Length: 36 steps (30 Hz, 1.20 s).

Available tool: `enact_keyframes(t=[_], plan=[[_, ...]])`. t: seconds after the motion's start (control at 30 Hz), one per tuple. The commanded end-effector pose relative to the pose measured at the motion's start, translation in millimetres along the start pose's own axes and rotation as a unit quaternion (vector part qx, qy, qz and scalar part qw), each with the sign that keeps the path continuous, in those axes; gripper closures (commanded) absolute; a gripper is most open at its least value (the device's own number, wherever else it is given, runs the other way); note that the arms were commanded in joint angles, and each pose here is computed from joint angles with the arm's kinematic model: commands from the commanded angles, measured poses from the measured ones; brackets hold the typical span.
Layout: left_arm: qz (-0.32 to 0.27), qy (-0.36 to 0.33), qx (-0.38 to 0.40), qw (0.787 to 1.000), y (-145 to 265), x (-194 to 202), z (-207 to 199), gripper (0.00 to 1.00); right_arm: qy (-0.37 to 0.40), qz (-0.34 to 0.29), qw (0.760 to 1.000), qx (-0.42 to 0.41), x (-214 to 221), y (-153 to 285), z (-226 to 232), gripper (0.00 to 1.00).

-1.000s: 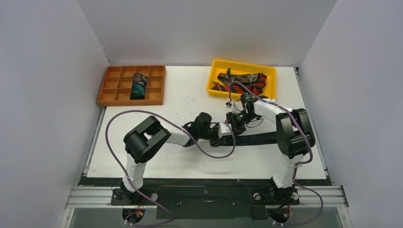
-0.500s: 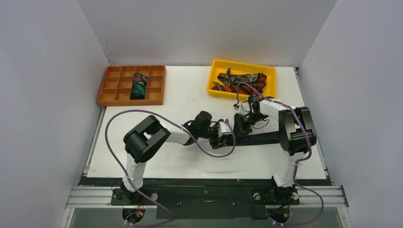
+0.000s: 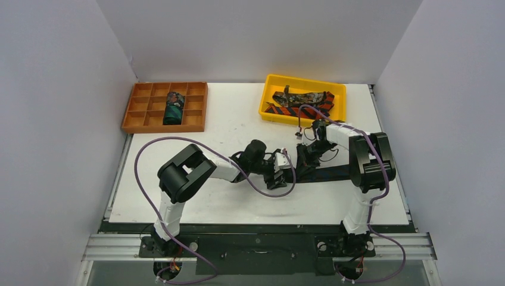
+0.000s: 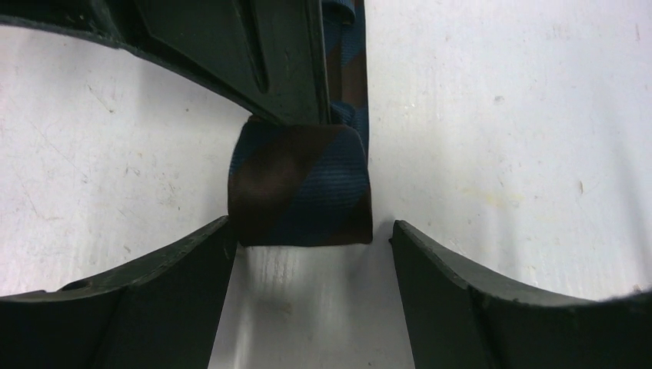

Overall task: Roll the ties
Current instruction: Roll the tie at the center of the board.

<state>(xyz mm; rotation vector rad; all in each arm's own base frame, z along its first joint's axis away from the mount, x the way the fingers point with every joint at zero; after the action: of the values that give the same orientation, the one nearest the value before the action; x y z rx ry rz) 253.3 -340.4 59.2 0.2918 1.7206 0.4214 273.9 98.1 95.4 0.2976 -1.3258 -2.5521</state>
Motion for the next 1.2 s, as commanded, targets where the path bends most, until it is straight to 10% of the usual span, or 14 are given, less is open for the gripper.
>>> enact_keyframes(t=[0.0,0.17,0.53,0.77,1.17], plan=[[-0.040,0.002,0.010,0.999,-16.9,-15.7,3.8,0.28,0.031,0.055,0.986,0.154,8.1,-23.4,-40.4,1.00],[-0.066,0.006,0.007,0.998,-29.7,-17.5,8.8,0.30,0.035,0.068,0.984,0.159,10.2,-25.9,-36.9,1.00],[0.027,0.025,0.001,0.999,-16.3,17.7,-0.8,0.85,0.071,-0.016,0.996,0.045,-13.2,-14.5,-1.4,0.96],[0.123,0.048,-0.021,0.991,5.4,52.3,-14.5,0.89,0.077,-0.087,0.993,-0.034,6.4,32.3,27.0,0.58],[0.138,0.041,-0.021,0.989,-3.6,49.9,-15.1,0.89,0.074,-0.068,0.994,-0.030,2.4,12.9,34.8,0.61]])
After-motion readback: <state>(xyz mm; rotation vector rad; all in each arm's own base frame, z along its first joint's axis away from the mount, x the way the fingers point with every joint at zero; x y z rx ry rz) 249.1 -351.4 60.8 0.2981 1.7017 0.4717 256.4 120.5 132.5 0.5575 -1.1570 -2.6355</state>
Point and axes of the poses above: each gripper's point midway between its finger pads, its own y axis back along the fingers, its own z axis along the line the jaws close on, x = y × z, the point moved 9 cm from there along y, back along the fingers, and after that the axes turned 9 degrees about y, right-handed, at the moved point
